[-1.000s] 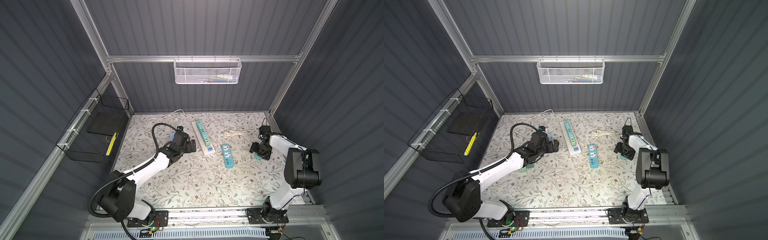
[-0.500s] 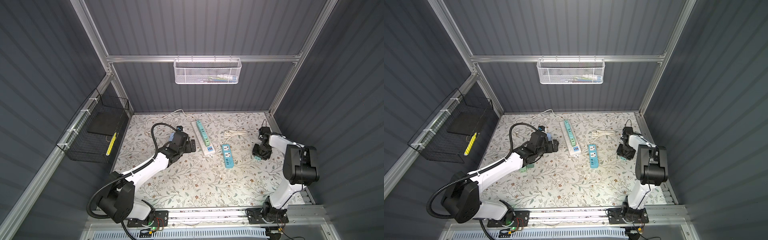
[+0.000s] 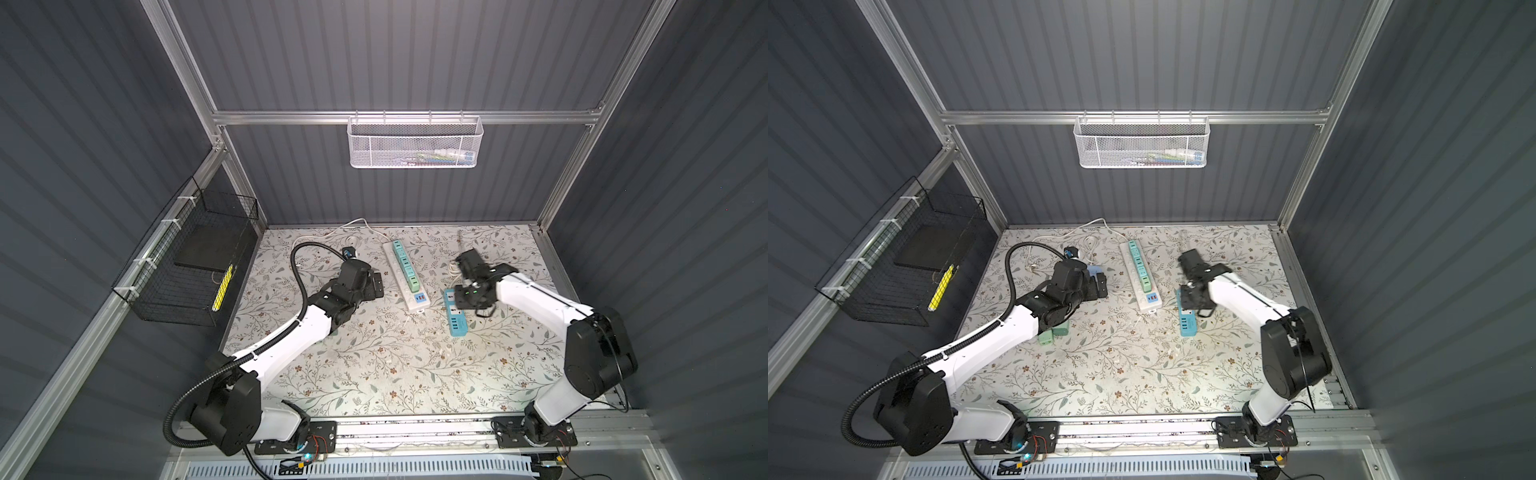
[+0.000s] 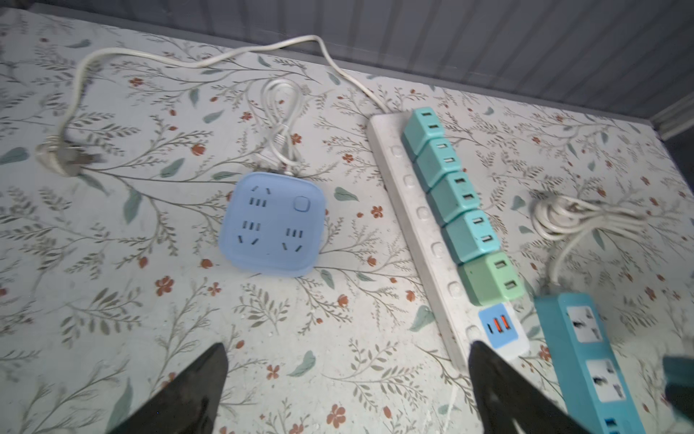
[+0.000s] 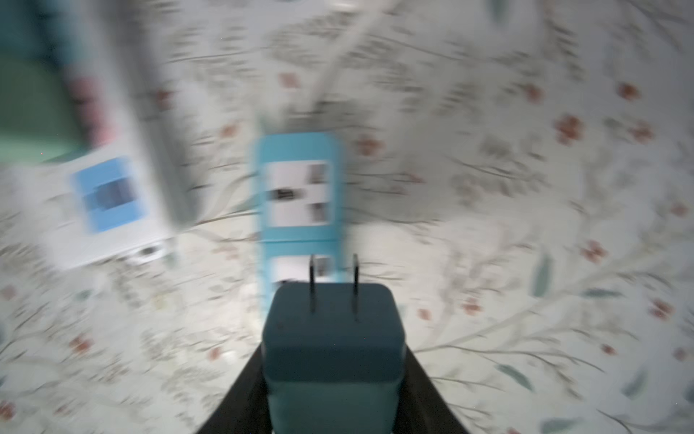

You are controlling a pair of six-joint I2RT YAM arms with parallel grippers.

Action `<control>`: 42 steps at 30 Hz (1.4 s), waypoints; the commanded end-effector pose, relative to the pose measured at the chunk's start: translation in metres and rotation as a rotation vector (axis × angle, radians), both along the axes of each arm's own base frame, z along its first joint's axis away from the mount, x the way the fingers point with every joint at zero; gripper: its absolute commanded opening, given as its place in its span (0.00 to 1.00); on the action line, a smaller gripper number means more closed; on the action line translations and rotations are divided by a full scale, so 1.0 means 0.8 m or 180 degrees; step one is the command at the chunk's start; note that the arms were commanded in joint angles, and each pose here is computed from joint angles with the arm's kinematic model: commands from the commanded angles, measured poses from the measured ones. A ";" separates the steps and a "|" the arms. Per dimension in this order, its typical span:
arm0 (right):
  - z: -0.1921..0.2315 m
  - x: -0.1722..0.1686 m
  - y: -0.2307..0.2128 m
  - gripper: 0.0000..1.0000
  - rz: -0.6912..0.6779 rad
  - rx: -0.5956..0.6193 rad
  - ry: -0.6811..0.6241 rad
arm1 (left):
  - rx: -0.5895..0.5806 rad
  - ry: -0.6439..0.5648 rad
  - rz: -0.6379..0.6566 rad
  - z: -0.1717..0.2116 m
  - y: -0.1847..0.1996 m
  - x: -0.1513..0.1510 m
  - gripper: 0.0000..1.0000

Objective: Insert the plug
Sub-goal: 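Lift and carry the teal adapter with the right gripper toward the left gripper, then release the teal adapter onto the table and withdraw the right gripper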

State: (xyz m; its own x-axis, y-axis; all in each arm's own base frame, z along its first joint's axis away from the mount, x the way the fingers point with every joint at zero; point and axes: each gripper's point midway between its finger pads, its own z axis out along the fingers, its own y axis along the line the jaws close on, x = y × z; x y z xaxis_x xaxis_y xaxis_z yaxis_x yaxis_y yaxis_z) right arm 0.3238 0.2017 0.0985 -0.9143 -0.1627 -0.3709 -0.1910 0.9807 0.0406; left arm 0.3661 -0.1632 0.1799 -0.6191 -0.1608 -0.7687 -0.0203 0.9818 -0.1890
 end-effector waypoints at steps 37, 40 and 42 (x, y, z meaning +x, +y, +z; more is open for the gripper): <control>-0.082 -0.087 0.077 0.64 0.1147 -0.0256 0.0525 | -0.0247 0.0243 0.0434 -0.011 0.049 -0.002 1.00; -0.070 -0.060 0.071 0.64 0.0953 -0.0197 0.0381 | -0.0276 0.0257 0.0375 -0.011 0.043 0.001 1.00; -0.058 -0.048 0.073 0.64 0.0898 -0.0142 0.0287 | -0.0290 0.0283 0.0257 -0.011 0.035 0.002 1.00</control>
